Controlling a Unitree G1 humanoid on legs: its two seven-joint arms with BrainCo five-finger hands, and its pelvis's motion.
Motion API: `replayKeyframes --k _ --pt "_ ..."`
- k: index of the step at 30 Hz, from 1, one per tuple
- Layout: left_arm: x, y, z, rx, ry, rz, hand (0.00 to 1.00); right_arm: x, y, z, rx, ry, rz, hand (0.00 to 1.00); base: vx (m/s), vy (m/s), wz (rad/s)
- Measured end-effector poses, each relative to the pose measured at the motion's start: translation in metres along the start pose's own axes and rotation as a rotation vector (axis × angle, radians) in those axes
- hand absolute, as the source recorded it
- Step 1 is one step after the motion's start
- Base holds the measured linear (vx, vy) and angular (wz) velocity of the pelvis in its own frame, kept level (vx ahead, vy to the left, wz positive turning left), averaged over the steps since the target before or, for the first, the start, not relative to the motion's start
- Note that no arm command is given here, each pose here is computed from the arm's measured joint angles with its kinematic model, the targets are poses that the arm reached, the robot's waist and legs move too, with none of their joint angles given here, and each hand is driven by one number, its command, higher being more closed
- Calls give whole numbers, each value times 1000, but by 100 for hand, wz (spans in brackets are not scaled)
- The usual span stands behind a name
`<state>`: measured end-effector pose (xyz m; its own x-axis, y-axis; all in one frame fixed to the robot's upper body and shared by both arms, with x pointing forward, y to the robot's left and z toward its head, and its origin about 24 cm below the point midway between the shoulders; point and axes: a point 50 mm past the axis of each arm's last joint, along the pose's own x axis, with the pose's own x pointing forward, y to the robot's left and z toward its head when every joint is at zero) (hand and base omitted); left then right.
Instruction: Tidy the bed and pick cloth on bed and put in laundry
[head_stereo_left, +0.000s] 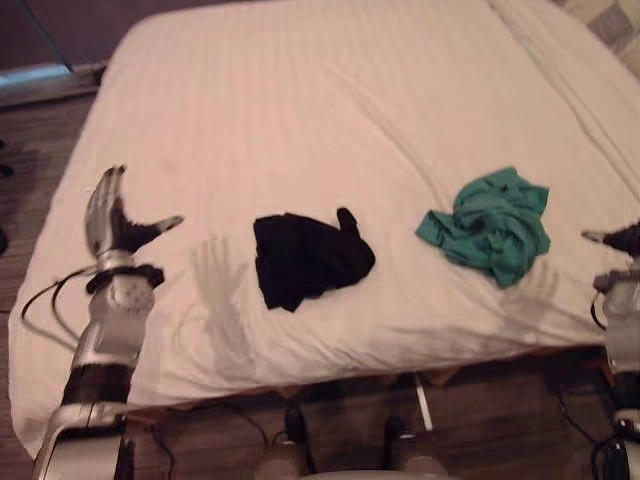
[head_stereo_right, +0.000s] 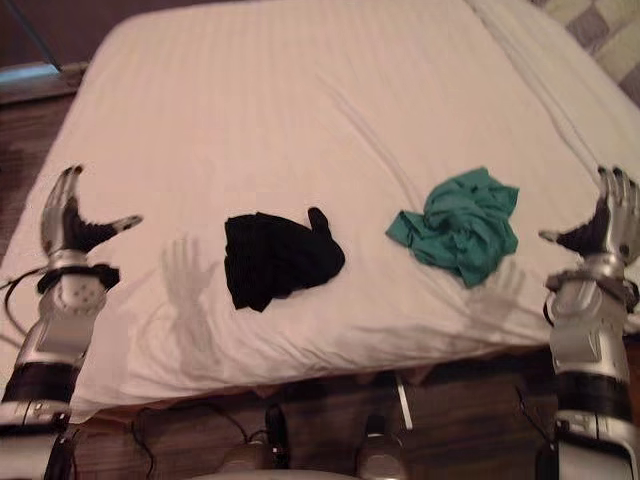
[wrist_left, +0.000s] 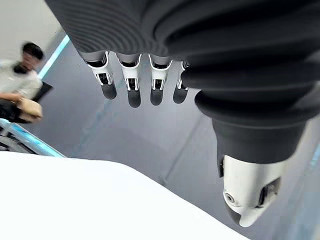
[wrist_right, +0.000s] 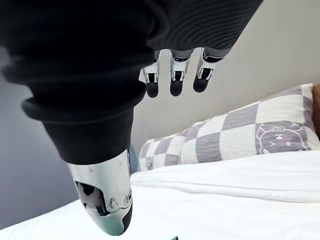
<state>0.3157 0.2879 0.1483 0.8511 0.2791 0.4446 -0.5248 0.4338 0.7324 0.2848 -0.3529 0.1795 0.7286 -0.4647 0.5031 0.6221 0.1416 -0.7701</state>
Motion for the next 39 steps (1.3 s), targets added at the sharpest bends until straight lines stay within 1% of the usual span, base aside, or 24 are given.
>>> replayKeyframes --k 1,4,5,6,9,10,13,18,21,23,24,27,28,29,30,31,33,34,36,39 --pt "10 -5 19 0 -68 -22 0 10 -3 17 19 -47 -21 0 -99 32 -32" --pt "26 -19 52 35 -178 -75 0 24 -11 47 62 -127 -66 0 -113 41 -34" --pt "28 -22 56 40 -188 -89 0 25 -13 50 68 -135 -73 0 -90 31 -28" --pt "30 -32 65 43 -204 -123 0 26 -16 57 80 -160 -88 0 -34 17 -22" --pt "30 -51 72 62 -203 -194 0 28 -23 76 117 -207 -117 0 -5 8 -25" --pt "30 -59 77 71 -206 -223 100 29 -27 84 145 -227 -139 0 7 -6 -29" --pt "28 -77 80 80 -183 -288 100 28 -25 98 181 -260 -144 0 40 -20 -22" --pt "27 -86 81 93 -172 -335 100 26 -23 116 203 -304 -132 0 33 -29 -12" --pt "23 -94 86 72 -174 -374 100 30 -21 132 222 -340 -109 0 -3 -29 5" --pt "15 -101 89 17 -171 -392 100 38 -16 137 241 -327 -75 0 -10 -34 12" --pt "6 -105 90 -51 -168 -408 100 45 -10 136 242 -294 -45 0 -2 -22 27" --pt "-12 -112 94 -161 -178 -433 100 62 -4 124 234 -202 11 0 27 -5 37" --pt "-28 -118 103 -254 -200 -450 100 73 -6 106 206 -125 27 0 43 -11 39" --pt "-34 -119 106 -300 -204 -454 100 77 -7 98 188 -94 36 0 55 -24 58" --pt "-45 -120 110 -406 -205 -454 100 85 -12 80 146 -36 50 0 63 -35 51" --pt "-51 -119 112 -457 -206 -453 100 87 -14 70 137 -1 58 100 70 -49 47" --pt "-59 -113 111 -529 -207 -442 100 90 -16 56 126 52 73 100 73 -109 35" --pt "-65 -108 107 -580 -188 -429 100 94 -22 51 130 78 68 100 55 -122 37" --pt "-74 -101 93 -638 -130 -404 100 99 -32 48 124 78 75 100 31 -144 29" --pt "-91 -94 69 -675 -34 -385 100 100 -32 48 94 61 100 100 7 -120 4"
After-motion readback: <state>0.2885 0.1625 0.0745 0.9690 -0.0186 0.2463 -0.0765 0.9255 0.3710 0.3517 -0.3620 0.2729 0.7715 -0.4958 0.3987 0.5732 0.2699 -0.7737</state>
